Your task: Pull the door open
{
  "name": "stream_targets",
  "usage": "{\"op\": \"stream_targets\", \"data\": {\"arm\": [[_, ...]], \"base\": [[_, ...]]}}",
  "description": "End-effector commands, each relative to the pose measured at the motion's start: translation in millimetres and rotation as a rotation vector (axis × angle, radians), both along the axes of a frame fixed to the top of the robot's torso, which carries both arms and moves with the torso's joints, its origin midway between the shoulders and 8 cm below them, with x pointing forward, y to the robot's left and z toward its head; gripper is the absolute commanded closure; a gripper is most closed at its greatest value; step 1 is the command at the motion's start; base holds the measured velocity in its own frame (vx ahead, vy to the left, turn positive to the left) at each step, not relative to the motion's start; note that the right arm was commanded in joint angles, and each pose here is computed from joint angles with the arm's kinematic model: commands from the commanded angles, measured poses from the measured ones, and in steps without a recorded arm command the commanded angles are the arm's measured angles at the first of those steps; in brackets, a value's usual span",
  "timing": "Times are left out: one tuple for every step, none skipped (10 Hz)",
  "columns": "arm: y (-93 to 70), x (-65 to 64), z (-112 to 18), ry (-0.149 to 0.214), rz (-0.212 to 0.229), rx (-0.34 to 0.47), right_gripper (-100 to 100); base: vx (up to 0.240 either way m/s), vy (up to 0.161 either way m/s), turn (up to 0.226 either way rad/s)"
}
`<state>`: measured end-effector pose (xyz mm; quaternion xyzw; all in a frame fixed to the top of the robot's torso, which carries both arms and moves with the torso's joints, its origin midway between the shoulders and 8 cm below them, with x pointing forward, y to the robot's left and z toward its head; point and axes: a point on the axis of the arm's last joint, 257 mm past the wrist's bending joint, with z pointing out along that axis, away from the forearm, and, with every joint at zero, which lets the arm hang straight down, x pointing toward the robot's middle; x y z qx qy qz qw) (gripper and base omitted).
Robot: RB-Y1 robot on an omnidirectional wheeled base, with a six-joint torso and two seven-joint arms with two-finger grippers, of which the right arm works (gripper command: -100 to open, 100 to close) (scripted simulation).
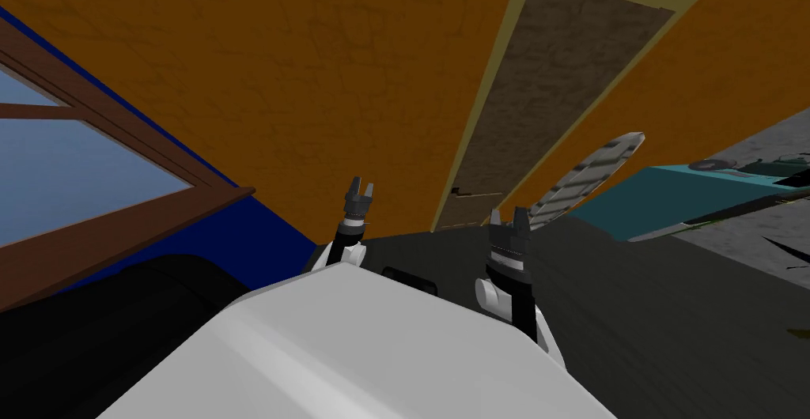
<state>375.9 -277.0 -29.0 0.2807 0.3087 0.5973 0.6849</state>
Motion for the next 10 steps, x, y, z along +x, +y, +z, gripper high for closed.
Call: {"op": "stream_targets", "data": {"arm": [[-0.3,2.1,-10.4,0.016,0.006,0.005,-100],[-1.0,7.4,-22.3,0.037,0.015,0.010,-100],[-1.0,11.3,-29.5,0.047,0.025,0.014,-100],[-1.8,12.7,-34.8,0.059,0.024,0.016,-100],[-2.8,17.9,-47.4,0.080,0.032,0.021,-100],[-3.6,22.2,-58.0,0.098,0.041,0.026,-100],[-4.0,25.9,-65.7,0.109,0.051,0.030,-100],[-5.5,27.5,-74.5,0.128,0.048,0.032,-100],[-5.4,30.3,-78.1,0.130,0.059,0.035,-100],[-7.2,31.9,-88.4,0.152,0.055,0.037,-100]], "base": [[0.060,-0.054,0.037],[0.060,-0.044,0.081],[0.069,-0.055,0.147],[0.052,-0.056,0.039],[0.044,-0.056,0.066],[0.066,-0.068,0.154],[0.089,-0.085,0.166],[0.064,-0.069,0.039],[0.053,-0.062,0.084],[0.038,-0.045,0.049]]}}
